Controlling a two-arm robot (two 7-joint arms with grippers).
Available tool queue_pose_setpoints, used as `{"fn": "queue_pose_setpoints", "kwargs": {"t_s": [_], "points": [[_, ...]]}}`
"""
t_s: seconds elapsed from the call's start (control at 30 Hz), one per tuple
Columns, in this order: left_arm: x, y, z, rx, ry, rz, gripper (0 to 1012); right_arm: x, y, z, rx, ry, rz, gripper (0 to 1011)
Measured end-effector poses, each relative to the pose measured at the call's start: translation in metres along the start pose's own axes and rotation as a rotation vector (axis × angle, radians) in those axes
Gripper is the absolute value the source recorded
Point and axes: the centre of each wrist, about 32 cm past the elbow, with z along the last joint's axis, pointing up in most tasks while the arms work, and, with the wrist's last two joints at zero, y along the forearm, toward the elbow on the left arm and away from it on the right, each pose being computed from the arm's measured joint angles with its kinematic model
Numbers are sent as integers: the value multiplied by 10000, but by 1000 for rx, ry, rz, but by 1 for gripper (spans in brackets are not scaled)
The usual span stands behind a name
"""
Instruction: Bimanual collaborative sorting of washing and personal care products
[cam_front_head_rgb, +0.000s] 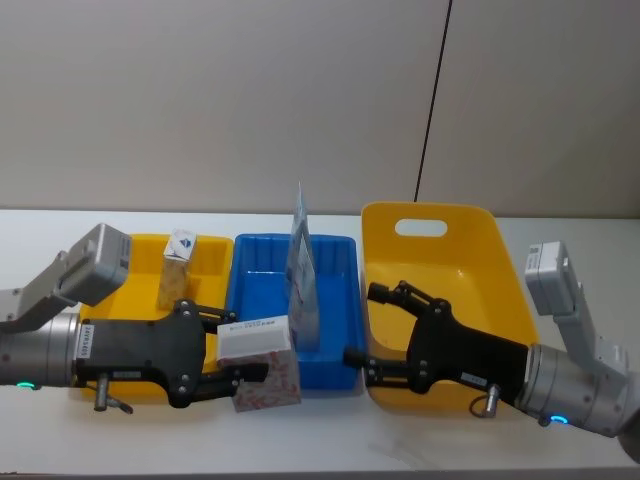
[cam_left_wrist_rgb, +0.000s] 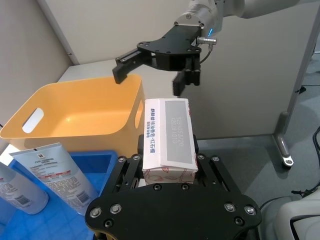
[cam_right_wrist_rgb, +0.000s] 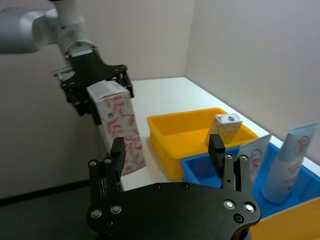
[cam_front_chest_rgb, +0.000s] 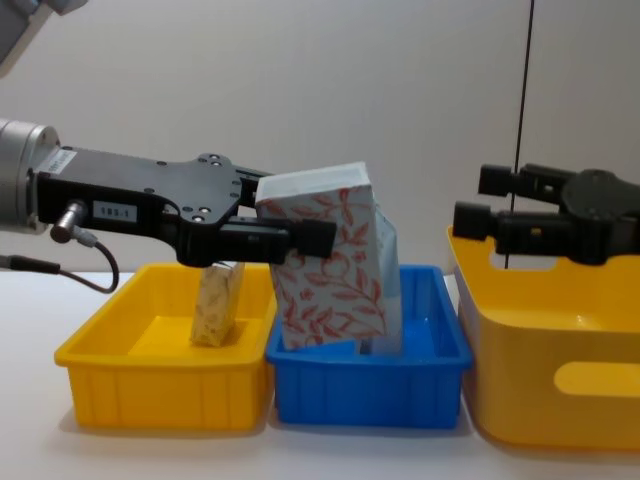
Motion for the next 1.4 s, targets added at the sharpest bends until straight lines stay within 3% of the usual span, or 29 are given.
{"fn": "queue_pose_setpoints", "kwargs": {"t_s": [0.33,0.6,1.4], "points": [[0,0,0,0,0,0,392,157,-13,-41,-33,-43,123,1002],[0,0,0,0,0,0,392,225,31,-72,-38,-75,165,1002],[0,0,0,0,0,0,392,230,361,-181,-27,-123,253,1002]]}}
